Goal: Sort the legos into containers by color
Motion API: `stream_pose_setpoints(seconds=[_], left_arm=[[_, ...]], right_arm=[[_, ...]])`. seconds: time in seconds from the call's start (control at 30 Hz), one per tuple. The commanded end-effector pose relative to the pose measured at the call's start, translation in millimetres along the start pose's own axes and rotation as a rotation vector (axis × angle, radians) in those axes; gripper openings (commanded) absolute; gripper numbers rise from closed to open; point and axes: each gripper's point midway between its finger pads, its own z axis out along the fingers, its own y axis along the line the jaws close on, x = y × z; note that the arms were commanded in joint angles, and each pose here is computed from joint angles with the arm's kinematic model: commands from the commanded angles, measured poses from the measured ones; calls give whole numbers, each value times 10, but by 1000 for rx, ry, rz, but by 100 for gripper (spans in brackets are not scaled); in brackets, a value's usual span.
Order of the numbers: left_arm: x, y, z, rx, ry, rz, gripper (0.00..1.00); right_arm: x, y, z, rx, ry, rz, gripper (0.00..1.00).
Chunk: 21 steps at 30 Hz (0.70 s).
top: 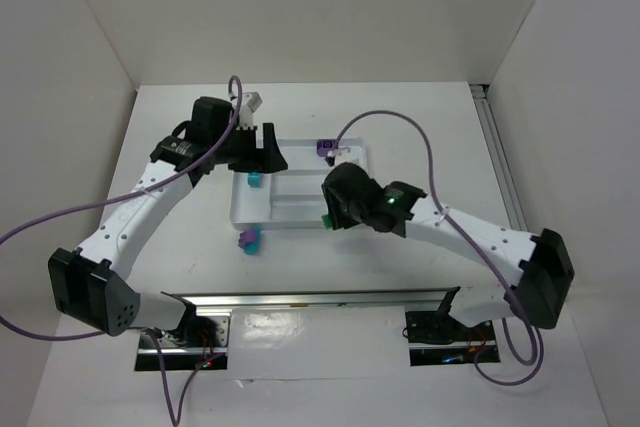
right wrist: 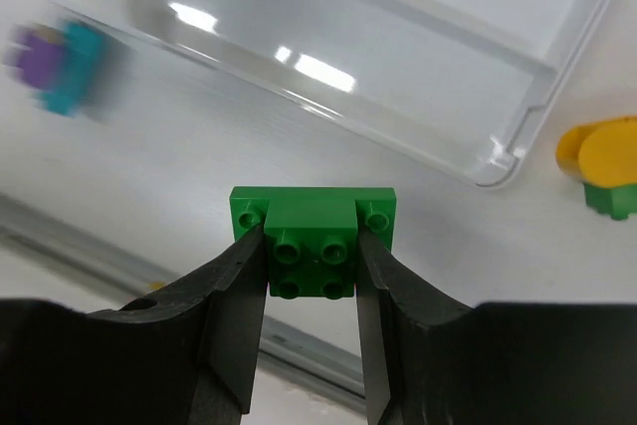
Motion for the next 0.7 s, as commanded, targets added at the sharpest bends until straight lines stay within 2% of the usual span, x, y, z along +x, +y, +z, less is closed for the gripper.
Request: stream_pose_setpoints(seconds=[0.0, 0.07, 0.13, 0.3, 0.5, 0.57, 0.63, 0.67], left_arm=[[-98, -588, -199, 319, -125, 169, 87], [27, -615, -206, 362, -157, 205, 87], [-65, -707, -338, 402, -246, 250, 88], [-58, -849, -420, 475, -319, 343, 92], [20, -1079, -689, 585, -548, 597, 97], [31, -1104, -723, 594, -603, 650, 97], [41, -1155, -760, 617, -634, 680, 97], [62, -1220, -791, 645, -641, 695, 97]], right_arm=[[-534, 61, -442, -125, -118, 57, 23], [-652, 86, -522, -170, -125, 80, 23], [-771, 139, -613, -250, -123, 107, 23], [-898, 100, -733, -423, -97, 167, 23], [-1030, 139, -1038, -703, -114, 221, 23], [-1106, 160, -1190, -837, -126, 253, 23], [-1031, 185, -1226, -940, -86, 286, 23], [-1086, 223, -1258, -986, -117, 270, 23]])
